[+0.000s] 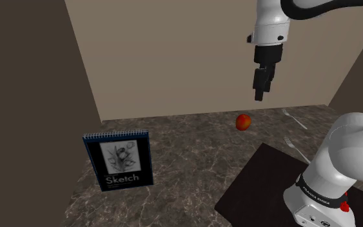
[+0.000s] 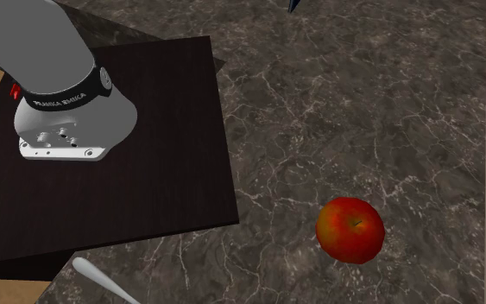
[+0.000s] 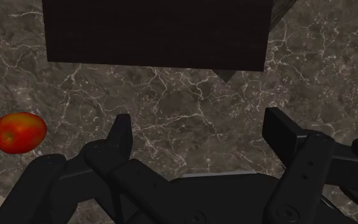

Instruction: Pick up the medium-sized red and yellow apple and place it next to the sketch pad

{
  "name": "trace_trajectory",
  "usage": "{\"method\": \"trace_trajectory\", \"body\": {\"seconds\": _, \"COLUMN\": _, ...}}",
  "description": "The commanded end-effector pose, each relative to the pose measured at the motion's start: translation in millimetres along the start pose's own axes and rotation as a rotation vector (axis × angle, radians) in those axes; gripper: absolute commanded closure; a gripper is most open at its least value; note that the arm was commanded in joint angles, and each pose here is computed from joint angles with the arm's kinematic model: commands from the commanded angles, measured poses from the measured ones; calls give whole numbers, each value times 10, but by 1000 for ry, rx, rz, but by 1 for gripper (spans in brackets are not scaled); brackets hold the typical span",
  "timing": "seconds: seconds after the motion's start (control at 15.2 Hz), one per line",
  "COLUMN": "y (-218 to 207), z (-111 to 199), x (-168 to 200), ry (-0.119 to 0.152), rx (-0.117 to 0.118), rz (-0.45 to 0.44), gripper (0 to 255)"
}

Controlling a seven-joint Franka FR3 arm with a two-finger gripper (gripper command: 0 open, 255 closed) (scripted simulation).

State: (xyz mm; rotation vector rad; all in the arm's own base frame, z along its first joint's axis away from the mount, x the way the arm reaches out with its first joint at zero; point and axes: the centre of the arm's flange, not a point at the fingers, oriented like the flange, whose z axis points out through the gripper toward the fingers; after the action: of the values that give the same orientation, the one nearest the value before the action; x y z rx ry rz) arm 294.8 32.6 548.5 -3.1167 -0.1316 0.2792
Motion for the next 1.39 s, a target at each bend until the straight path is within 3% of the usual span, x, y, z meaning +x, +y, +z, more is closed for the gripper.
{"method": "trace_trajectory", "body": {"seconds": 0.0, "y": 0, "z": 0, "x": 0, "ry": 0, "rx": 0, "rz": 0, "gripper": 0}}
{"method": "trace_trajectory", "body": {"seconds": 1.32, "y": 2040, "z": 1438, "x": 503, "ry": 152, "rx": -41, "rz": -40, "gripper": 0}}
